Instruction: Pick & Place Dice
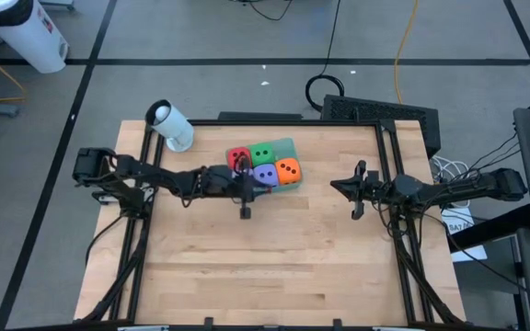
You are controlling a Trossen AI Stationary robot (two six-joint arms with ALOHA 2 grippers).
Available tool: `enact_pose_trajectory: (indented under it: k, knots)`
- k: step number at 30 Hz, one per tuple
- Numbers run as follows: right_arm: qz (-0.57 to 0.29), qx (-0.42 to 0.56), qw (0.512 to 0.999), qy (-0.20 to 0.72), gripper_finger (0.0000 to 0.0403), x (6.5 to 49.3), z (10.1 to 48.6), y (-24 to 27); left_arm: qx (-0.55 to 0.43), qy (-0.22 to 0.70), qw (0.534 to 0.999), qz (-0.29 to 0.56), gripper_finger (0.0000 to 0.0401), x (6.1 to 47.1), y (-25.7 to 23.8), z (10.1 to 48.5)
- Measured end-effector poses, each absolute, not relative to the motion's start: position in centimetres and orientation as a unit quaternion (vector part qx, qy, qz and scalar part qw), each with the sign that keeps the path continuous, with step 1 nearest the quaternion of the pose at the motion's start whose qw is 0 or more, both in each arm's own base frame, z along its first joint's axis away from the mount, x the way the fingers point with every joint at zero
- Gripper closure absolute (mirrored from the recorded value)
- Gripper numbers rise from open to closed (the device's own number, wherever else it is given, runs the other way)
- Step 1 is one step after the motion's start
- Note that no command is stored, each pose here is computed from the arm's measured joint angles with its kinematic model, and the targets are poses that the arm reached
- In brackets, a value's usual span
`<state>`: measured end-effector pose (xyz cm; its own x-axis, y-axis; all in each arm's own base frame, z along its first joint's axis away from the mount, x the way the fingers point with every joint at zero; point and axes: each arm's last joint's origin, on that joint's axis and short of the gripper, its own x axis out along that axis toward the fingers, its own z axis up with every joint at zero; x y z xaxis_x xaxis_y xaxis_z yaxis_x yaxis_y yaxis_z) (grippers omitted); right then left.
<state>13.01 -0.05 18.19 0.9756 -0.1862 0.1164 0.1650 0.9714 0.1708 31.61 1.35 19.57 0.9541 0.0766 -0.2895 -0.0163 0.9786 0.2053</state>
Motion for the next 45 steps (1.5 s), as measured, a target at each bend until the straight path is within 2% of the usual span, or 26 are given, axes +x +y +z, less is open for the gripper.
enact_pose_trajectory:
  k: [12, 21, 37, 45]
  knots:
    - [-0.089, 0.066, 0.991, -0.07, 0.0403, 13.0, 18.3, -0.1, 0.064, 0.075, 0.991, 0.095, 0.035, 31.8, 6.0, 21.7]
    - [-0.09, 0.055, 0.991, -0.085, 0.0403, 13.0, 18.6, -0.1, 0.029, 0.13, 0.983, 0.126, 0.035, 34.6, 10.4, 24.0]
    - [-0.091, 0.048, 0.991, -0.083, 0.0403, 13.0, 18.6, -0.1, -0.048, 0.217, 0.97, 0.103, 0.035, 38.2, 13.8, 17.8]
    - [-0.093, 0.04, 0.991, -0.09, 0.0403, 12.9, 18.7, -0.1, -0.046, 0.209, 0.969, 0.124, 0.035, 39.0, 15.3, 18.0]
